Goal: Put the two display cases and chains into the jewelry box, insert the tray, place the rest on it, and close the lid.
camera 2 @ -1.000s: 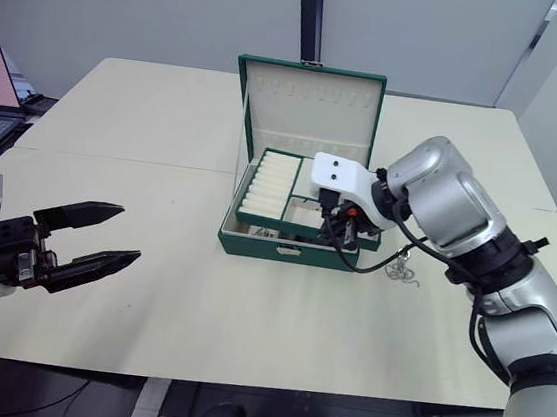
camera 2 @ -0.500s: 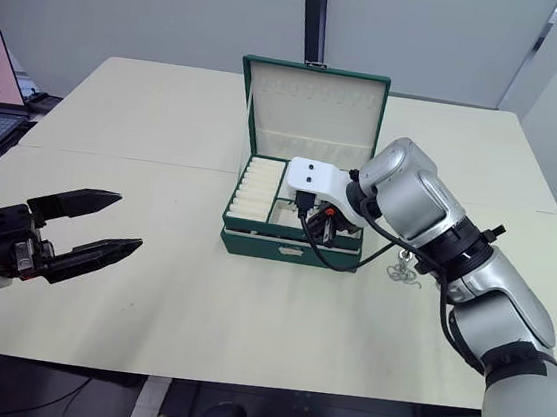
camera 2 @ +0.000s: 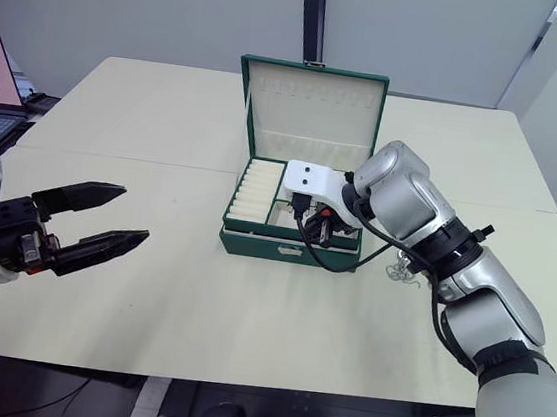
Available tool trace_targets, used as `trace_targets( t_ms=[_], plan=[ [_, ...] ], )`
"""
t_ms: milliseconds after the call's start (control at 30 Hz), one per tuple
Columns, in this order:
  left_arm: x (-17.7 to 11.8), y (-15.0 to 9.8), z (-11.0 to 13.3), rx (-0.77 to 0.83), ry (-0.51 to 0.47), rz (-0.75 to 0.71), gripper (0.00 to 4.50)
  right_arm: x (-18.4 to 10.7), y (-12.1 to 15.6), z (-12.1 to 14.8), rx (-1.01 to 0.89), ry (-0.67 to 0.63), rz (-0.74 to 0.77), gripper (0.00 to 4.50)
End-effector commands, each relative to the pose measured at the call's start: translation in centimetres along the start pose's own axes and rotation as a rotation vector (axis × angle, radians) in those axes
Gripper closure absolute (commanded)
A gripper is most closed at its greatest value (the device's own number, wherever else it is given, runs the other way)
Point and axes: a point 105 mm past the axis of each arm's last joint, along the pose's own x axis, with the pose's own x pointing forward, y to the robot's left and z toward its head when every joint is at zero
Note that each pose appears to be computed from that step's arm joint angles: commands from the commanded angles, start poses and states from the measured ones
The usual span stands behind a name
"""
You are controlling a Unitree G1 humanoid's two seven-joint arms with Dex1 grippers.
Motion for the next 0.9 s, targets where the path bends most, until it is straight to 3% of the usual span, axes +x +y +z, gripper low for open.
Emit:
trace_targets(
  t_ms=[33, 900],
  plan=[
    [0.1, -0.5, 1.0, 0.046, -0.010, -0.013, 0.00, -0.8, -0.3, 1.1, -0.033, -0.019, -0.029, 4.49],
    [-1.6, 0.3, -0.4, 0.045, 0.017, -0.022, 0.00, -0.2, -0.7, 0.2, 0.005, -0.020, -0.051, 4.49]
  ],
)
